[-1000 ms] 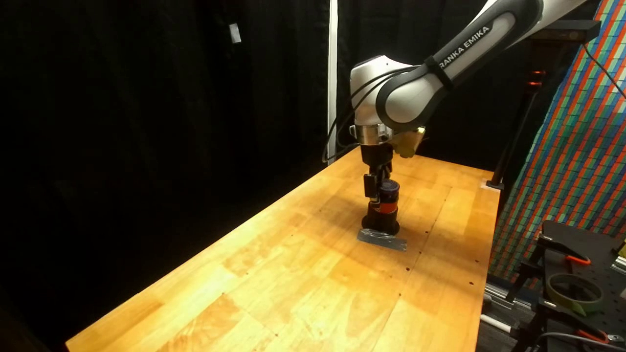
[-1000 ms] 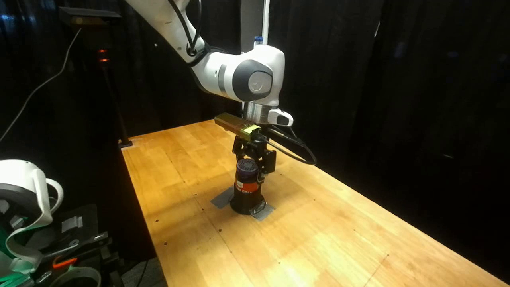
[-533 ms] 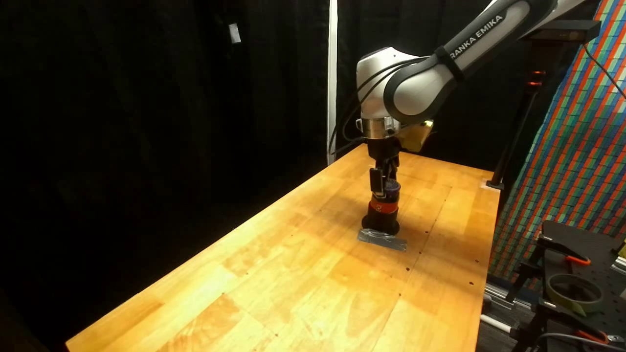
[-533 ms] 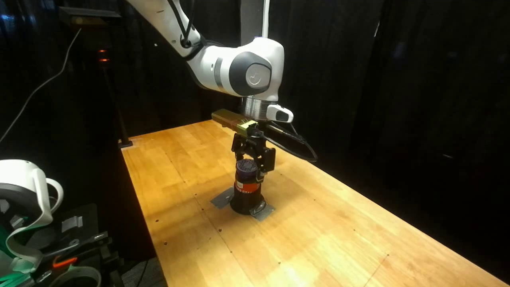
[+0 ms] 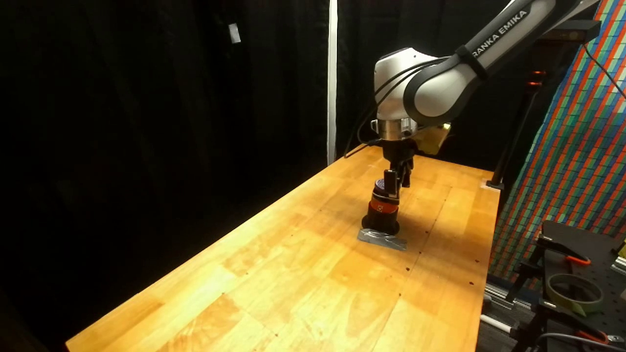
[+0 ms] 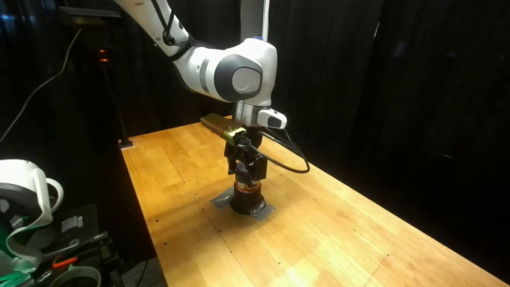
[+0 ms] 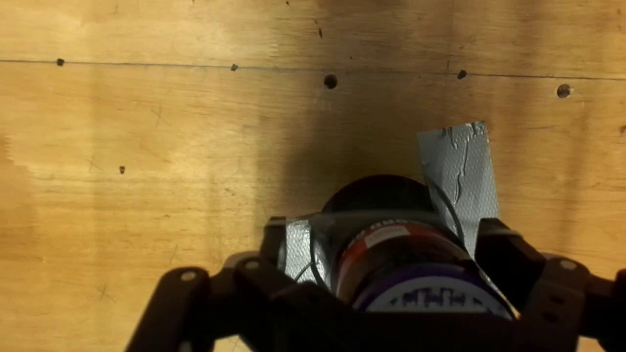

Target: Put the rubber band on the jar.

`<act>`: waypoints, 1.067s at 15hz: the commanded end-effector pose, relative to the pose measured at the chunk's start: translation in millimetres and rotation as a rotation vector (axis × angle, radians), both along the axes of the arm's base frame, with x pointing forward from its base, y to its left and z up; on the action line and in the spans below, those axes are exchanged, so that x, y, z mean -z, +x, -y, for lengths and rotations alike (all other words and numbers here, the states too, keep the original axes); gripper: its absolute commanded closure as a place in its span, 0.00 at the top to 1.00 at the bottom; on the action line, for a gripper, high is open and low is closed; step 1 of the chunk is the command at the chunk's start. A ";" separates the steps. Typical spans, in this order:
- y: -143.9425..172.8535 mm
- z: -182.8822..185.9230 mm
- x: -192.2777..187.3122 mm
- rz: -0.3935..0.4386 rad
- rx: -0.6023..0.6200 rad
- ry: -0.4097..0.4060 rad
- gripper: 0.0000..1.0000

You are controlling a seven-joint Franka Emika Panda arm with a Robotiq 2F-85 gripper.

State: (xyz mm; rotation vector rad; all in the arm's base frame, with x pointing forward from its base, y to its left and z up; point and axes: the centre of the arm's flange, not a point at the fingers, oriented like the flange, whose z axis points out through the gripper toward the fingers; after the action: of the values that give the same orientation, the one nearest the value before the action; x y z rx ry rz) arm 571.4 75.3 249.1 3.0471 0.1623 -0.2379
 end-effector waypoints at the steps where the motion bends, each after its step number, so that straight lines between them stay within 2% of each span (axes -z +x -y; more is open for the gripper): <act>1: -38.5 22.9 -7.0 0.030 0.037 0.010 1.00; 2: -43.0 27.4 -5.5 0.049 0.043 0.012 1.00; 3: -46.6 30.1 -3.7 0.072 0.043 0.016 0.75; 4: -50.3 32.2 -2.7 0.105 0.051 0.021 0.74; 9: -69.1 29.3 3.7 0.258 0.065 0.082 0.35; 13: -98.9 29.1 4.9 0.378 0.038 0.098 0.05; 14: -111.1 29.5 5.6 0.433 0.036 0.105 0.01; 16: -133.3 29.3 3.6 0.537 0.019 0.106 0.00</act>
State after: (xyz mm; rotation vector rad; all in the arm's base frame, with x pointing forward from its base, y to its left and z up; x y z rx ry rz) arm 487.6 50.9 237.6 3.1226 0.0908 0.4034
